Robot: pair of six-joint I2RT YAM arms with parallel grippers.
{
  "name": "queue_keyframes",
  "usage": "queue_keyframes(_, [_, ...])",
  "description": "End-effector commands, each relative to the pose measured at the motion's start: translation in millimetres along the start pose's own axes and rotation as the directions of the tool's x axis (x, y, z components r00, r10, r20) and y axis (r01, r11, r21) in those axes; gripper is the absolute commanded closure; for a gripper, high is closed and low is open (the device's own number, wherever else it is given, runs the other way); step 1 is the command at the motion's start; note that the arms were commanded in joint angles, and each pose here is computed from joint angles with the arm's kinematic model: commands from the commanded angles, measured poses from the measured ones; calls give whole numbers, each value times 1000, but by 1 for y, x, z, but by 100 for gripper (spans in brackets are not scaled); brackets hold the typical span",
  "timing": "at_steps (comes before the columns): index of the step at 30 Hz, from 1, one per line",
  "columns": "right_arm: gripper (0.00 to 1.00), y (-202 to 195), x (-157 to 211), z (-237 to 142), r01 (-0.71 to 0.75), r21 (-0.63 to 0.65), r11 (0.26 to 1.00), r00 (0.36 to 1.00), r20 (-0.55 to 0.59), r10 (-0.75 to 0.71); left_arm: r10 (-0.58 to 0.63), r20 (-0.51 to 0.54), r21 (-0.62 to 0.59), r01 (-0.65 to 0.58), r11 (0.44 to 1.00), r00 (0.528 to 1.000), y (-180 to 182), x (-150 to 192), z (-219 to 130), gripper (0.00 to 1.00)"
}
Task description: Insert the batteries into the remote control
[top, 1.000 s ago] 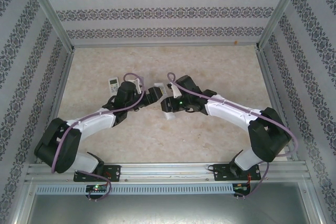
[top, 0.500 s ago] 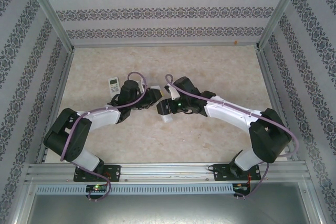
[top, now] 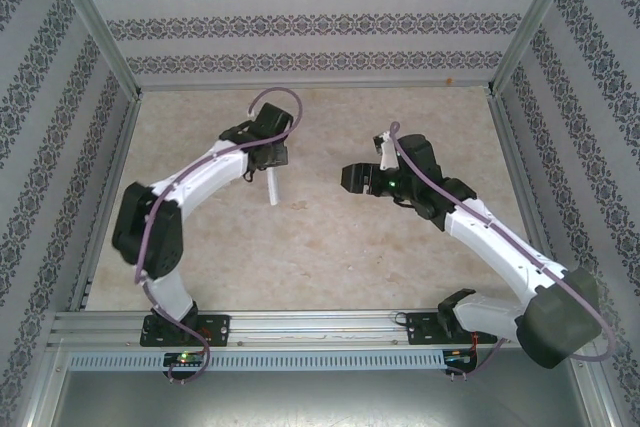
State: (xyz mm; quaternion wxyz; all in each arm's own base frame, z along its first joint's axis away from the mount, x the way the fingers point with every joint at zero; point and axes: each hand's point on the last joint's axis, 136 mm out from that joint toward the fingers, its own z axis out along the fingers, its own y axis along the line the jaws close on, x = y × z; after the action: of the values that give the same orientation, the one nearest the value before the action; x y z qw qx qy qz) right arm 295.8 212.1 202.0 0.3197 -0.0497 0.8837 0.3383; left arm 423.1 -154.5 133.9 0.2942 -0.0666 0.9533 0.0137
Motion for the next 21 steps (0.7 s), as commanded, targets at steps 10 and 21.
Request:
queue_keyframes(10, [19, -25, 14, -17, -44, 59, 997, 999, -7, 44, 307, -95, -506, -311, 804, 947, 41, -41, 77, 100])
queue_keyframes(21, [18, -35, 15, -36, -60, 68, 996, 998, 27, 58, 447, -179, -536, -468, 703, 877, 26, -49, 136, 96])
